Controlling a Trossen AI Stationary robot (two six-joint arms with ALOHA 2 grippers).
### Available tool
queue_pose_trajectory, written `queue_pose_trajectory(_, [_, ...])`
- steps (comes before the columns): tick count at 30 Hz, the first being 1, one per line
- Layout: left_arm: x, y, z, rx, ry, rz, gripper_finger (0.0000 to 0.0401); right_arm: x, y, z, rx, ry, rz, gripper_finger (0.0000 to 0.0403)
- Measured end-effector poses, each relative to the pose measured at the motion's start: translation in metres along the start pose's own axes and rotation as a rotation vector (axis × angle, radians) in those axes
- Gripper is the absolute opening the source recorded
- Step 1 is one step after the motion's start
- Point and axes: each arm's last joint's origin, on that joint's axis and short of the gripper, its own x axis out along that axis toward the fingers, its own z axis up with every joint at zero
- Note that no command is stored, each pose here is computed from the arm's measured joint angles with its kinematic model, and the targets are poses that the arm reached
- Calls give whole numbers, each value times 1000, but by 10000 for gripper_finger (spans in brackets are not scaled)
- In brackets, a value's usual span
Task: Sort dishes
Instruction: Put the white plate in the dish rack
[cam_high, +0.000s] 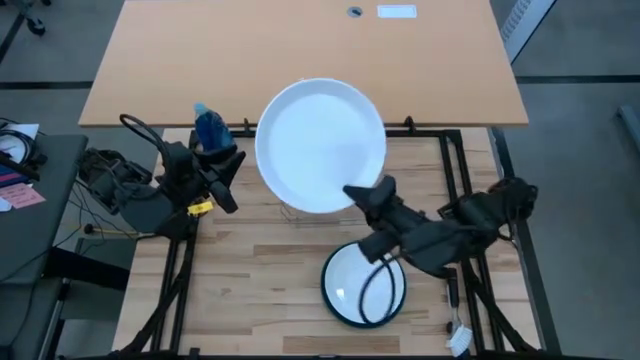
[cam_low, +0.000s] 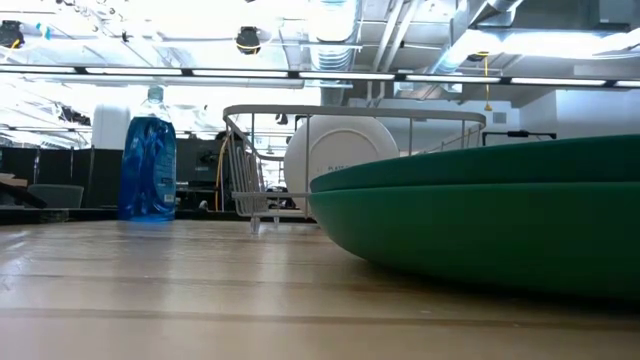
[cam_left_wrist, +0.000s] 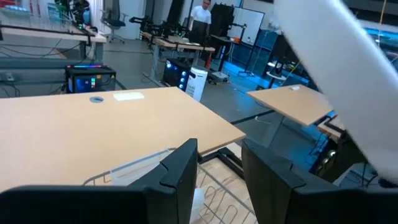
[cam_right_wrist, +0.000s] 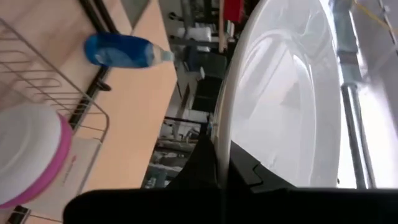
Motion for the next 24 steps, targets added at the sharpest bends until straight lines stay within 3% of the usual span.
queue_pose_trajectory(5, [2, 2, 3, -14, -6, 12, 118, -14, -1, -2, 0, -37, 0, 0])
queue_pose_trajectory(12, [14, 6, 5, -22, -28, 77, 118, -34, -20, -56, 65, -23, 7, 0])
queue_pose_trajectory(16, [27, 9, 6, -42, -51, 142, 118, -40, -30, -92, 202, -36, 25, 0])
queue_pose_trajectory(24, [41, 12, 14, -118, -89, 194, 118, -72, -55, -166, 644, -230, 54, 0])
